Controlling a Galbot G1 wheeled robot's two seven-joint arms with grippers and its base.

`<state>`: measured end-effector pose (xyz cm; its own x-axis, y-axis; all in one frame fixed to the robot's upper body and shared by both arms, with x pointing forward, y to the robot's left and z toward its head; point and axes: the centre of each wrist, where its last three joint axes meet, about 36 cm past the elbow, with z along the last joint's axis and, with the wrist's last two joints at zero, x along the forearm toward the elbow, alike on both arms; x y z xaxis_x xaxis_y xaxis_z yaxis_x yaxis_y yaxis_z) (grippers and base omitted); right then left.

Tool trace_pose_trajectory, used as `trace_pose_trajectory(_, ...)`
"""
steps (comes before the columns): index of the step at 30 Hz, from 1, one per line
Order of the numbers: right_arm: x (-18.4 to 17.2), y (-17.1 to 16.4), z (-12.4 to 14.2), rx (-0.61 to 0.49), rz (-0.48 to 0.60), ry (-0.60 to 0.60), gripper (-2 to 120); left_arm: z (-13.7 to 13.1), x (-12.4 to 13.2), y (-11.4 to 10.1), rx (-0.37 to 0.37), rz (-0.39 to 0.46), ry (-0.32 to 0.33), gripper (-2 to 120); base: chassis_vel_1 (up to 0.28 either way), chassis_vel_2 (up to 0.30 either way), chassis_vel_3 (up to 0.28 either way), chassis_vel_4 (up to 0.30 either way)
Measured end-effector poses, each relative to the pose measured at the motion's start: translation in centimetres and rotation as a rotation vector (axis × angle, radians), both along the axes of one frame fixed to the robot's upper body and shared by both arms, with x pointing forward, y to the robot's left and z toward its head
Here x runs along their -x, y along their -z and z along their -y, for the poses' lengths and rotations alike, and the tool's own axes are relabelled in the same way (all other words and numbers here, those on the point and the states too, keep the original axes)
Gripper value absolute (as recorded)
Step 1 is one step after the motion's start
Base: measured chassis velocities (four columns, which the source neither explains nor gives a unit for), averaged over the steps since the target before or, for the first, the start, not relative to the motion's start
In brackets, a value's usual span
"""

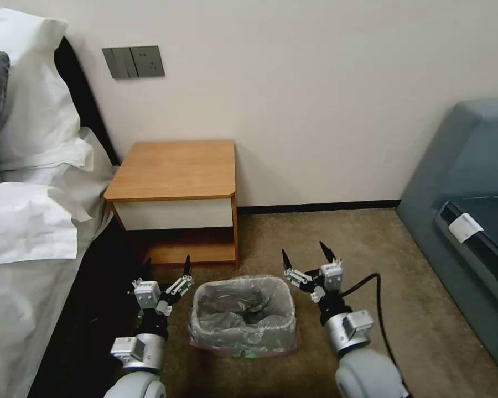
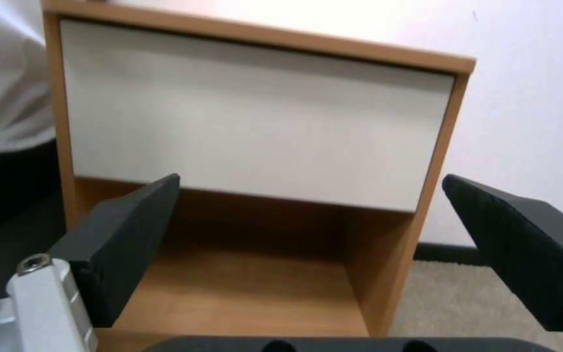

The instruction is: Pick up the garbage bag from the table and place it over the trash can.

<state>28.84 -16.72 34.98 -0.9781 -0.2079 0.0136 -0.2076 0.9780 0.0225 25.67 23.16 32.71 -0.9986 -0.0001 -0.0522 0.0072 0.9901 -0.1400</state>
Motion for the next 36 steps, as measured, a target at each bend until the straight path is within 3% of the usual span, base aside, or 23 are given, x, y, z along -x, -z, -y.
trace_pose_trajectory(6, 0.0, 1.5, -0.1, 0.013, -0.004, 0.020, 100, 0.2, -0.3, 1.2, 0.010, -0.008, 0.007, 100, 0.000, 0.000, 0.000, 0.000)
trace_pose_trajectory(36, -0.1, 1.6, 0.4, 0.017, 0.003, 0.022, 100, 0.2, -0.5, 1.0, 0.018, -0.008, 0.014, 100, 0.000, 0.000, 0.000, 0.000)
